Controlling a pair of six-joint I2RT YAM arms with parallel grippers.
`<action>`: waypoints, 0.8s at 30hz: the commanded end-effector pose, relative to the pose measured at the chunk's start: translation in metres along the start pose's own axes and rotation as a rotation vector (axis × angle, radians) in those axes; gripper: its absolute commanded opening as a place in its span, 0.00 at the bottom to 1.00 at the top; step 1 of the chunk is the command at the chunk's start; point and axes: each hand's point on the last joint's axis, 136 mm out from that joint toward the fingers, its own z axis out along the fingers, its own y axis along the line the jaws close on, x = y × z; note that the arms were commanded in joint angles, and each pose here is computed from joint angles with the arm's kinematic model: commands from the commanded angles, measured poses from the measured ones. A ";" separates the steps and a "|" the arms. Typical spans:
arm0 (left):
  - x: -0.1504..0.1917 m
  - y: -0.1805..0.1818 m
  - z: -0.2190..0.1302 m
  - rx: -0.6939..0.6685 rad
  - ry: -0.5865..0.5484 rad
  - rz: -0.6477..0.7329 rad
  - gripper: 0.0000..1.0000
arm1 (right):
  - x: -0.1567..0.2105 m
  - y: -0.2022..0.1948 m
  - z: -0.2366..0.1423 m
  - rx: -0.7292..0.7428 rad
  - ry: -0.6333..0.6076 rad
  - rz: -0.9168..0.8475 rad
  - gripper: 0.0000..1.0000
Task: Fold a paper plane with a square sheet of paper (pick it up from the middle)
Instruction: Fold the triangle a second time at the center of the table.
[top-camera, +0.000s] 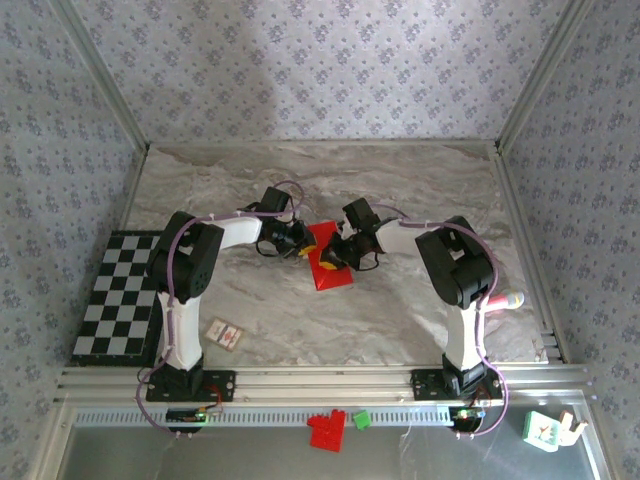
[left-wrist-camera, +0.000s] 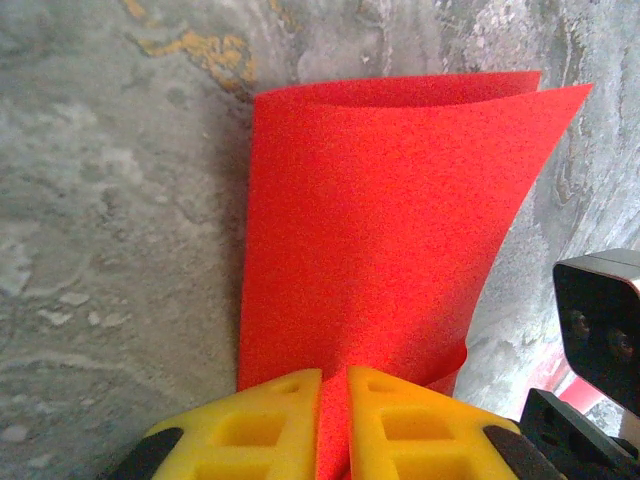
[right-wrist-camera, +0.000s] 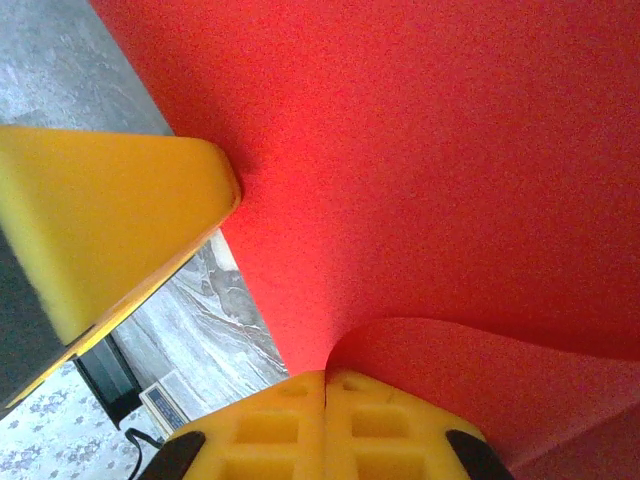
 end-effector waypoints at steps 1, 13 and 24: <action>0.011 0.013 0.006 -0.050 0.041 -0.035 0.16 | 0.000 0.004 0.004 -0.006 0.012 -0.002 0.03; 0.012 0.016 0.006 -0.059 0.041 -0.041 0.16 | -0.002 0.006 0.004 -0.023 -0.007 0.003 0.03; 0.012 0.015 0.006 -0.059 0.040 -0.039 0.16 | 0.002 0.000 0.006 0.003 0.013 0.003 0.03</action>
